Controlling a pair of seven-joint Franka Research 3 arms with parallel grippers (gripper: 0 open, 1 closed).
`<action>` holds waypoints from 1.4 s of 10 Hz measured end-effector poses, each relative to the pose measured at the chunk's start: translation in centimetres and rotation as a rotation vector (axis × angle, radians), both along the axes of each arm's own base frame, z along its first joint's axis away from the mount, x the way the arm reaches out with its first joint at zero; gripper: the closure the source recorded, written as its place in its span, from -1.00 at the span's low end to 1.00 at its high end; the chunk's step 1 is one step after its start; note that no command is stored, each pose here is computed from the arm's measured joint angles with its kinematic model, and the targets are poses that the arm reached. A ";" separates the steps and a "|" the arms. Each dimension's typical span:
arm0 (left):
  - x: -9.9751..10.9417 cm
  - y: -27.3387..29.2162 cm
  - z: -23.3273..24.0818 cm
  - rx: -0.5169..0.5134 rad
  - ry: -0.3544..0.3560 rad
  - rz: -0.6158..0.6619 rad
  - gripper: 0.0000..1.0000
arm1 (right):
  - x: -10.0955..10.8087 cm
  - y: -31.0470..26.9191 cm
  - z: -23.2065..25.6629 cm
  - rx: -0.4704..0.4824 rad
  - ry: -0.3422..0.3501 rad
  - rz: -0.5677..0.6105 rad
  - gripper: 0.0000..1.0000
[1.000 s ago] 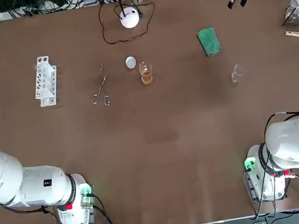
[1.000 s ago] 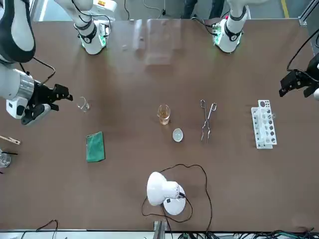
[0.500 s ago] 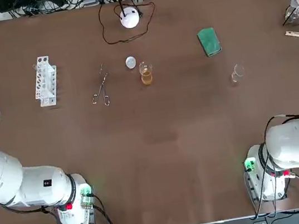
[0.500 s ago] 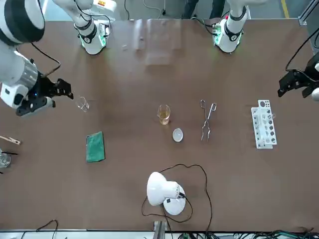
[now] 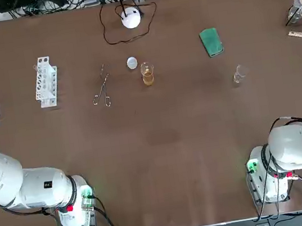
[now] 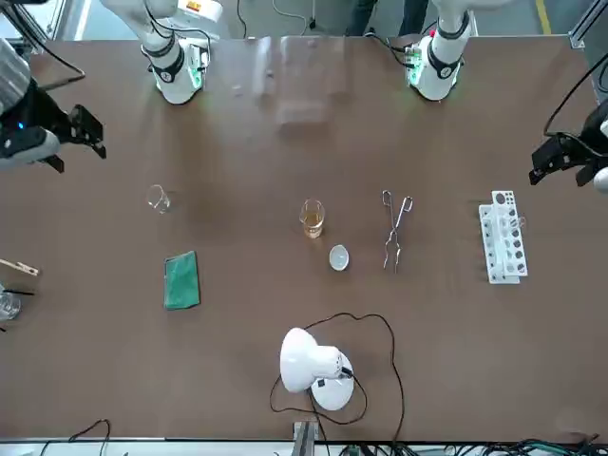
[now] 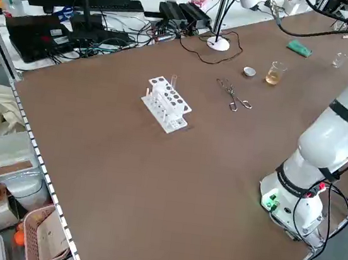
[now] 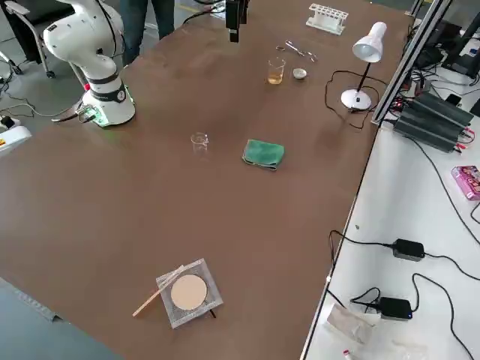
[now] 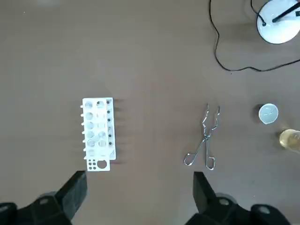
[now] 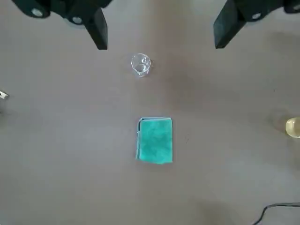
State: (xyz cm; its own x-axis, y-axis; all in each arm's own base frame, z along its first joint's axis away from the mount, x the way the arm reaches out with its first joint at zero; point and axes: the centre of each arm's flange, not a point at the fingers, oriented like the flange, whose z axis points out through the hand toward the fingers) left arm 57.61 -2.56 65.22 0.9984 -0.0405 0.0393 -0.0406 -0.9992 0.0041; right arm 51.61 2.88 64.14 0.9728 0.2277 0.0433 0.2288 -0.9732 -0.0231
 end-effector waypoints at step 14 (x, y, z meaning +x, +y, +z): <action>0.0 0.1 0.0 0.000 -0.001 0.003 -1.00 | 0.3 -3.9 1.2 0.024 -0.038 -0.063 -1.00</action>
State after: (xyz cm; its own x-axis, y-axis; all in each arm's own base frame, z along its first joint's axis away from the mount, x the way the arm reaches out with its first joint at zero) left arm 57.64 -2.50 65.21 0.9985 -0.0379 0.0403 -0.0381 -0.9993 0.0041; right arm 51.95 -1.02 65.33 0.9827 0.1643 0.0853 0.1680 -0.9850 -0.0390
